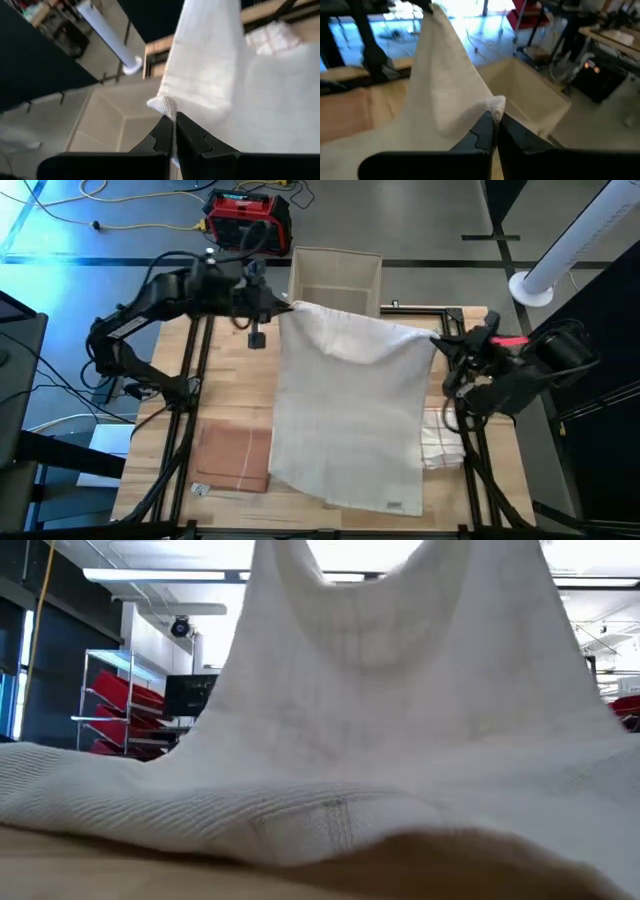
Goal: Fold towel
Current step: Fold the left white towel
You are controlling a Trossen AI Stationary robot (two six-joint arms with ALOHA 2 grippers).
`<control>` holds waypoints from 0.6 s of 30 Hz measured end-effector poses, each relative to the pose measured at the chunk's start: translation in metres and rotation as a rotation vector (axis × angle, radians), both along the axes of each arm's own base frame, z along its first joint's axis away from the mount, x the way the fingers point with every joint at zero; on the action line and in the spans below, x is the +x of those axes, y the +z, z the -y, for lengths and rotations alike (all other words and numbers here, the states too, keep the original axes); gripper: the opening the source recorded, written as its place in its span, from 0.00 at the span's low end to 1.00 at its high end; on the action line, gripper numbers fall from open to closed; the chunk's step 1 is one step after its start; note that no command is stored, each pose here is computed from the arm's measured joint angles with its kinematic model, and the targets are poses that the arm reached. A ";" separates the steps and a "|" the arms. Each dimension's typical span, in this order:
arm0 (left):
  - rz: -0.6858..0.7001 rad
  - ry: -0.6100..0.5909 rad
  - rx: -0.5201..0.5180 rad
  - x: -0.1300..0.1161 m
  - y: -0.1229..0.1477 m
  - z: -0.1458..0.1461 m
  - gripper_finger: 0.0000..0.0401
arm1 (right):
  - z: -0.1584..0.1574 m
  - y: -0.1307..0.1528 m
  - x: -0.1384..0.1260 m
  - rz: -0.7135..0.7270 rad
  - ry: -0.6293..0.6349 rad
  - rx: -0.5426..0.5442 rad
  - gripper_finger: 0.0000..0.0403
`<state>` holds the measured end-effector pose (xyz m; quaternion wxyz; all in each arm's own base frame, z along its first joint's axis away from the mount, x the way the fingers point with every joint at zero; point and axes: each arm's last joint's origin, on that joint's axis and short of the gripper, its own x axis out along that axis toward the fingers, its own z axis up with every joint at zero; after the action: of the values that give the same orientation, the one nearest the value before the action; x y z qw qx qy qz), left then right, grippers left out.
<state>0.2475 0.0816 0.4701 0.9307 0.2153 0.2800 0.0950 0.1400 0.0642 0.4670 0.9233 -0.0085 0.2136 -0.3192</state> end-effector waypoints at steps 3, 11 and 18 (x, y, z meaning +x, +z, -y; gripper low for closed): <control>0.045 0.032 0.039 0.006 -0.011 -0.023 0.00 | 0.011 -0.016 -0.008 -0.010 -0.048 0.011 0.00; 0.210 0.169 0.099 0.000 -0.009 -0.066 0.00 | 0.036 -0.030 -0.038 0.111 -0.184 -0.058 0.00; 0.237 0.211 0.102 -0.004 -0.006 -0.075 0.00 | 0.042 -0.035 -0.045 0.160 -0.245 -0.166 0.00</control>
<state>0.2433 0.1569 0.4639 0.9300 0.2188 0.1839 0.2309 0.0954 0.0227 0.4318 0.8877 -0.0331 0.1116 -0.4455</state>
